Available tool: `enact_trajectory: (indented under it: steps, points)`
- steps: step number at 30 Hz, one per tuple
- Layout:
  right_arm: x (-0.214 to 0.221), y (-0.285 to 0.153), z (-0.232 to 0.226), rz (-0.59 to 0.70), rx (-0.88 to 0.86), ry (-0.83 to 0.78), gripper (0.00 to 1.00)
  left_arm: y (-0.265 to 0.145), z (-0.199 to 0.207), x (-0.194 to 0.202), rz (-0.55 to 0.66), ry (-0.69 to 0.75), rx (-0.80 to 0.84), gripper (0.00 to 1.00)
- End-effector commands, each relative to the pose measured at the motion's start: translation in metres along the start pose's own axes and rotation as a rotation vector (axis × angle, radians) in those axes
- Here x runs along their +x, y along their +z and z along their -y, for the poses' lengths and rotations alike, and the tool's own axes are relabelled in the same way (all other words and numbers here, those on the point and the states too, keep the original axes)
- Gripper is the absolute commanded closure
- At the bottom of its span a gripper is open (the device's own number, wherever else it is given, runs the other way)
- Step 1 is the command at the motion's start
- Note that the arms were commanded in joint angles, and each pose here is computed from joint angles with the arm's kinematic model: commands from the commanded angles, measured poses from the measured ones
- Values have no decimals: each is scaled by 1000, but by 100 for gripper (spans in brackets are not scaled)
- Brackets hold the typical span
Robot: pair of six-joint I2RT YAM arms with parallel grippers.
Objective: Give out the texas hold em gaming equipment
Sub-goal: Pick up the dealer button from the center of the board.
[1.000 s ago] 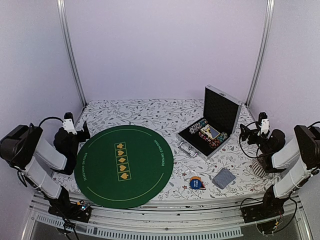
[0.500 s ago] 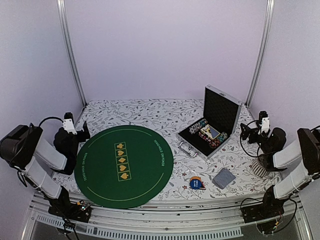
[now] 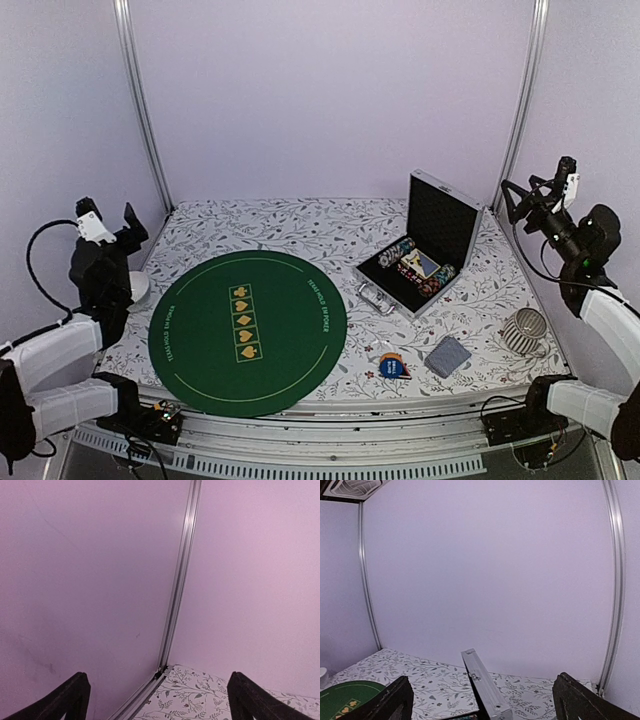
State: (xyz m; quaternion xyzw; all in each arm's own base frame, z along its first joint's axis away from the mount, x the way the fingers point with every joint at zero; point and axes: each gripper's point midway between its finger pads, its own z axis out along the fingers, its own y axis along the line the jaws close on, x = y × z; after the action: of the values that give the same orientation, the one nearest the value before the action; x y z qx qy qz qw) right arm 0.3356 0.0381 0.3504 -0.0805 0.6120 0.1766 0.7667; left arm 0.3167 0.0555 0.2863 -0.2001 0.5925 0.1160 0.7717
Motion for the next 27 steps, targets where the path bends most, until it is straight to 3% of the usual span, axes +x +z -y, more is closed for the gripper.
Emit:
enact_trajectory:
  steps: [1,5,12,19,24,27]
  points:
    - [-19,1,-48,-105,-257,188,1,-6,4,-24,-42,-56,3,2]
    - [-20,16,-93,-231,-375,318,1,-5,49,-76,-41,-91,191,2]
    - [47,38,-202,-563,-405,194,1,-35,170,-109,-167,39,610,2]
    - [161,8,-261,-997,-297,111,1,-117,248,-81,-377,222,1029,2]
    - [209,-22,-268,-1231,-175,3,1,-163,253,-34,-508,384,1141,2]
    - [232,-38,-265,-1338,-122,7,1,-172,243,-17,-538,404,1151,2]
